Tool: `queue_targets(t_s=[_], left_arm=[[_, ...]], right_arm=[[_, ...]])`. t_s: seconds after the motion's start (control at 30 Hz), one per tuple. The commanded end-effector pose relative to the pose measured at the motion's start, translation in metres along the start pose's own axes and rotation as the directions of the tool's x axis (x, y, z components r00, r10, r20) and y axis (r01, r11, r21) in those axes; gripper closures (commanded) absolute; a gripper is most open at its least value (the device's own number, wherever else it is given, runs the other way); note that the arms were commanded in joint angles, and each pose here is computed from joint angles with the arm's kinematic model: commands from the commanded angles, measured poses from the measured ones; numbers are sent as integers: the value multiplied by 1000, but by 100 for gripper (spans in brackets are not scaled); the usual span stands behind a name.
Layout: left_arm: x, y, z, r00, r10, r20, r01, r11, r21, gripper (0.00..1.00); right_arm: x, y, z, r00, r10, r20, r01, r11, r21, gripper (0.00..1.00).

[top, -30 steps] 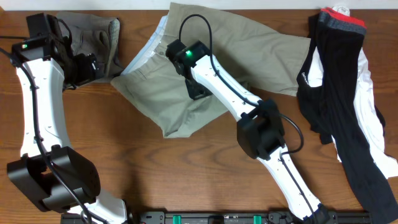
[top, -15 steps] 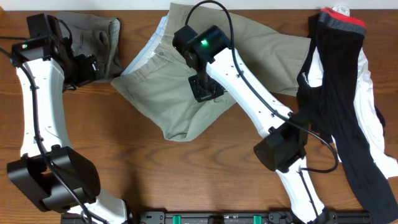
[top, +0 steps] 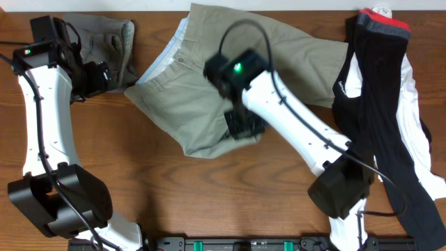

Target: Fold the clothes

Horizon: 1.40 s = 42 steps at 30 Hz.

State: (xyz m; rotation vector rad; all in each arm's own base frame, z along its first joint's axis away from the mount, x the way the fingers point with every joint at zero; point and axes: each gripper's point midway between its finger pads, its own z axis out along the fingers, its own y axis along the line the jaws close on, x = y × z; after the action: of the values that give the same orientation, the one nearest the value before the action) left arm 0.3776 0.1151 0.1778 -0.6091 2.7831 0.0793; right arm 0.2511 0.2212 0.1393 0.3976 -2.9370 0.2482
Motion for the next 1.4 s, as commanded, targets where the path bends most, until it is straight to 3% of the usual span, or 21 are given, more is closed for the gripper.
queue_targets(t_s=[0.0,0.2,0.23,0.33,0.5,0.57,0.73,0.93,1.37], left_arm=[[0,0,4,1000,-7,-12,7,1000,-3,2],[0,0,4,1000,-7,-11,7,1000,-3,2],[0,0,4,1000,-7,-11,7,1000,-3,2],[0,0,4,1000,-7,-11,7,1000,-3,2],[0,0,4,1000,-2,-11,1,1000,-3,2],[0,-2,4,1000,25,-9,-25,1000,0,2],[-1,-50,5,960,277,47,-281,942,182,2],[17,-79,29,874,484,34,-480,852,210,9],[50,-79,121,871,437,-223,-384,890,245,23]], right_arm=[[35,-2,24,997,51,-66,-46,997,65,99],[78,-3,65,993,76,-91,-68,994,91,98],[82,-2,70,993,71,-90,-64,995,79,93],[84,0,73,996,67,-63,-64,997,48,63],[55,4,44,992,71,104,-67,997,-45,30],[34,2,25,975,90,205,-71,993,-95,23],[-21,-12,-3,909,145,391,-69,977,-202,21],[-51,-41,-9,886,166,432,-50,962,-268,21],[-60,-52,-11,874,170,455,-45,961,-273,21]])
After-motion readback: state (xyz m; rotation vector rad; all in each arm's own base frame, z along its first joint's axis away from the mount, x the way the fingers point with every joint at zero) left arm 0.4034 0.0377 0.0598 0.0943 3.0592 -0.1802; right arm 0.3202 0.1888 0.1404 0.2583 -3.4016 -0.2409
